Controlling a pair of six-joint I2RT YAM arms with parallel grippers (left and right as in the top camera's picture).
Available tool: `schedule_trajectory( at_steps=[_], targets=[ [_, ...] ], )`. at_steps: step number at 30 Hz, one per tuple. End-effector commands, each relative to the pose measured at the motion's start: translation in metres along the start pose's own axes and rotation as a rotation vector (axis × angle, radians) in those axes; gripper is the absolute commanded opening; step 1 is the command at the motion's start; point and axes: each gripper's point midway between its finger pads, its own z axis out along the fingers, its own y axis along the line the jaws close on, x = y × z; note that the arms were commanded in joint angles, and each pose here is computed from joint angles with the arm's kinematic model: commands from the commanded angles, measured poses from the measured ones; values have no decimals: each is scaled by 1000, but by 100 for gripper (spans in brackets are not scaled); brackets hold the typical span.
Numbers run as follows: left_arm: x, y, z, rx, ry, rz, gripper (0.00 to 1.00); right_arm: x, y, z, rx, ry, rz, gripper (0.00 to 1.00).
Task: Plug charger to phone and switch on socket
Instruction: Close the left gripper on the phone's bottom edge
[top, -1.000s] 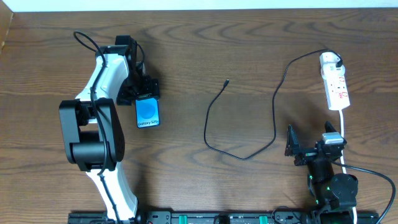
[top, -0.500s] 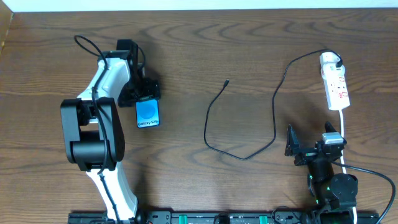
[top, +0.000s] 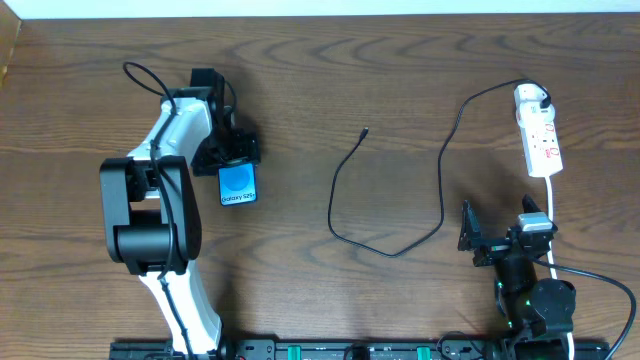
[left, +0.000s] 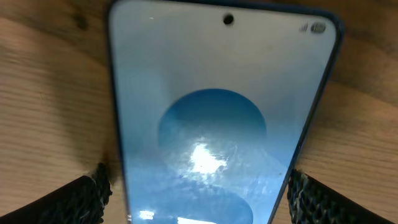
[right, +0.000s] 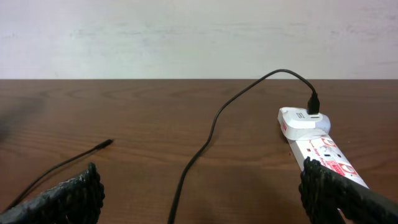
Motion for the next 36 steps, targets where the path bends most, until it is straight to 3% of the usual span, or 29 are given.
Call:
schedule_trajectory(
  at_steps=[1,36],
  targets=[
    [10,-3,14,-15,26,5,92,0,1,0,-1,-1,3,99],
    [9,-5,17,-22,20,-3,92,0,1,0,-1,-1,2,99]
  ],
)
